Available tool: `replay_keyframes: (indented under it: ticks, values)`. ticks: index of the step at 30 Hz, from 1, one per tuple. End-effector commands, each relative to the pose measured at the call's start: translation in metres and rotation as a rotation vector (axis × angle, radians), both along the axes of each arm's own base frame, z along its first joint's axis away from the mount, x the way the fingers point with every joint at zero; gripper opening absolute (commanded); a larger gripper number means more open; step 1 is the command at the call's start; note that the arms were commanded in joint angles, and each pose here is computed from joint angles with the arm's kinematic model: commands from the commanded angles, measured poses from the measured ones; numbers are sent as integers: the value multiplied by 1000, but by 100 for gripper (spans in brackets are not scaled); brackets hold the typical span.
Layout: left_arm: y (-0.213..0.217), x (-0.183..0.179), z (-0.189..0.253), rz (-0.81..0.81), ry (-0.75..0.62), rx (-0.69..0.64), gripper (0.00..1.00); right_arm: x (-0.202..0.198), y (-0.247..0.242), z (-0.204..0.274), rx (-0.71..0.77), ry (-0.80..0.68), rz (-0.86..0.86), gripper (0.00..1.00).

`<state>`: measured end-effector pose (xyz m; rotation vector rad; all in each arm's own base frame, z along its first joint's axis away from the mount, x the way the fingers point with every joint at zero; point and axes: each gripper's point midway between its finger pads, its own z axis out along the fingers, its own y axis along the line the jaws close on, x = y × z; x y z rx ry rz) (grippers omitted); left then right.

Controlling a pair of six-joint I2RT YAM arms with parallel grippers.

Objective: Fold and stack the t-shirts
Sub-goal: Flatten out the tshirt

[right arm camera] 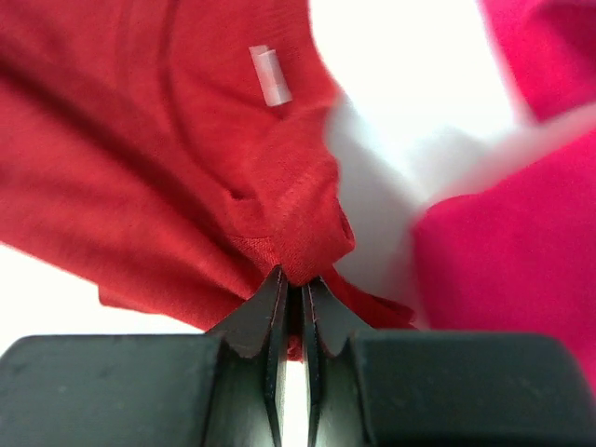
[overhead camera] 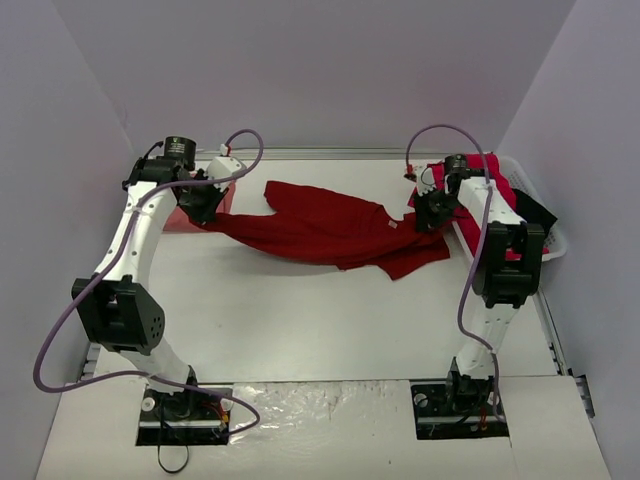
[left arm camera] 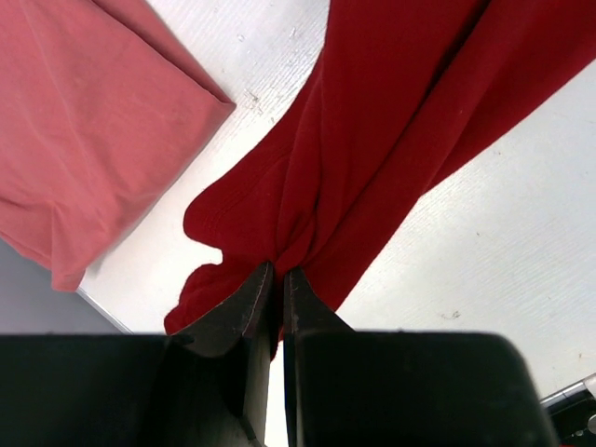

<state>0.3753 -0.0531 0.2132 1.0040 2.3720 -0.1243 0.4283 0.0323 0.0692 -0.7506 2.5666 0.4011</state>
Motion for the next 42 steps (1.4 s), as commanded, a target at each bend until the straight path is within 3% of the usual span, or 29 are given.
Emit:
replay_keyframes:
  ticks: [1, 12, 22, 26, 33, 40, 41, 42]
  values:
    - [8, -15, 34, -8, -73, 18, 2, -40, 28, 20, 16, 33, 150, 0]
    - [-1, -29, 44, -1, -84, -43, 2, -82, 27, 22, -52, 48, 213, 0]
    - [-6, -66, 132, -16, -352, -113, 2, -112, 26, 100, -53, -139, 199, 0]
    - [-4, -65, 151, 10, -438, -124, 2, -115, 27, 122, -52, -207, 188, 0]
    - [4, -15, 130, 78, -420, -85, 2, -82, 11, 111, -72, -179, 120, 0]
    - [-11, 40, 75, 74, -319, -113, 3, -8, -5, 74, -82, -144, 30, 0]
    - [-10, 46, 69, 83, -312, -95, 6, 0, -5, 72, -77, -138, 16, 0]
    - [-12, 56, 58, 83, -299, -88, 19, 13, -5, 69, -75, -136, 9, 0]
